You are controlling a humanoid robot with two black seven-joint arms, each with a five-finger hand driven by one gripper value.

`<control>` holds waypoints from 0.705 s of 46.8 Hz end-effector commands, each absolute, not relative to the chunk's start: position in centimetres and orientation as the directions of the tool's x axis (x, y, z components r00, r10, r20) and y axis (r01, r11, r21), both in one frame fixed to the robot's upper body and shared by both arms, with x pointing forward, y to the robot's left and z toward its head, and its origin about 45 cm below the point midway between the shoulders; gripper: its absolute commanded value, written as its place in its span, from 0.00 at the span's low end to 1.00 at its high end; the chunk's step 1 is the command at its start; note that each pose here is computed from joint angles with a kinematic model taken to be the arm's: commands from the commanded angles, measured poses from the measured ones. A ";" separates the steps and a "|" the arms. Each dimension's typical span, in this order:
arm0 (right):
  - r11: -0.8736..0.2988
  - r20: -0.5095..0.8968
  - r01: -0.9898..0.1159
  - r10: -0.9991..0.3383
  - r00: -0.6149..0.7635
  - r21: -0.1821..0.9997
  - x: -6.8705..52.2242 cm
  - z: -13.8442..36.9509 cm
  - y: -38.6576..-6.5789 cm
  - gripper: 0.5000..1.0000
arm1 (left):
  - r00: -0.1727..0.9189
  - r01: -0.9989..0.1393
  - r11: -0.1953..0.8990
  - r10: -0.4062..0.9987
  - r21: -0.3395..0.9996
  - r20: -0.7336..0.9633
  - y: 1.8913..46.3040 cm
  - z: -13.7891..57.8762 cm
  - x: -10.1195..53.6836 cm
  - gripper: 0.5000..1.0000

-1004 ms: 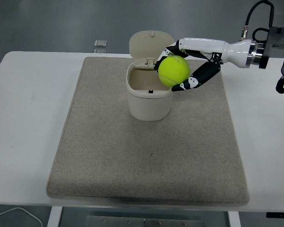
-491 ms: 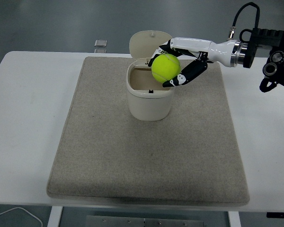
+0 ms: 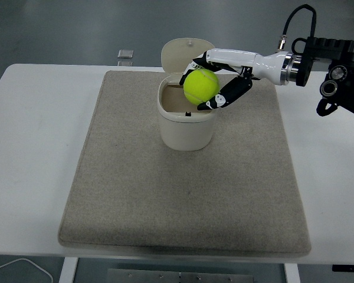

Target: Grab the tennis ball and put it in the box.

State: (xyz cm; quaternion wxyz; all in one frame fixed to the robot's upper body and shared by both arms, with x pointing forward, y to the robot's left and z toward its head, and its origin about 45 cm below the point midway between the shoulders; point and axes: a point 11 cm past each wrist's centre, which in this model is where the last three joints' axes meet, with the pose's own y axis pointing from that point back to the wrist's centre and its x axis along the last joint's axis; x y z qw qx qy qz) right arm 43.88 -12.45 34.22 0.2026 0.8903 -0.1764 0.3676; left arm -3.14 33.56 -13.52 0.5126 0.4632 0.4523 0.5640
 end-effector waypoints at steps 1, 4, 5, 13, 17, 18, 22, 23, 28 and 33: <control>-0.856 0.726 -0.463 -0.165 0.668 0.231 43.9 34.1 -12.4 0.31 | -0.046 -0.159 -0.065 0.997 0.985 0.059 33.6 -13.5 -3.2 0.98; -0.854 0.730 -0.469 -0.172 0.662 0.224 43.9 34.2 -12.4 0.37 | -0.045 -0.160 -0.064 0.997 0.985 0.057 33.5 -13.5 -3.1 0.98; -0.854 0.730 -0.471 -0.174 0.661 0.223 43.9 34.1 -12.4 0.38 | -0.046 -0.159 -0.065 0.997 0.985 0.059 33.6 -13.5 -3.2 0.98; -0.852 0.732 -0.473 -0.174 0.659 0.224 43.9 34.0 -12.5 0.50 | -0.046 -0.159 -0.065 0.997 0.985 0.059 33.6 -13.5 -3.2 0.98; -0.852 0.730 -0.472 -0.172 0.661 0.227 43.9 33.8 -12.5 0.51 | -0.044 -0.159 -0.065 0.997 0.985 0.059 33.6 -13.5 -3.2 0.98; -0.852 0.730 -0.471 -0.171 0.662 0.228 43.9 33.8 -12.5 0.51 | -0.046 -0.159 -0.065 0.997 0.985 0.059 33.6 -13.5 -3.2 0.98; -0.852 0.730 -0.471 -0.170 0.662 0.229 43.9 33.8 -12.5 0.55 | -0.044 -0.159 -0.065 0.997 0.985 0.059 33.6 -13.5 -3.2 0.98; -0.852 0.729 -0.471 -0.170 0.663 0.230 43.9 33.7 -12.5 0.56 | -0.044 -0.159 -0.065 0.997 0.985 0.059 33.6 -13.5 -3.2 0.98; -0.852 0.728 -0.470 -0.169 0.664 0.230 43.8 33.7 -12.5 0.58 | -0.044 -0.159 -0.065 0.997 0.985 0.059 33.6 -13.5 -3.2 0.98; -0.853 0.728 -0.469 -0.169 0.664 0.229 43.8 33.7 -12.5 0.58 | -0.046 -0.159 -0.065 0.997 0.985 0.059 33.6 -13.5 -3.2 0.98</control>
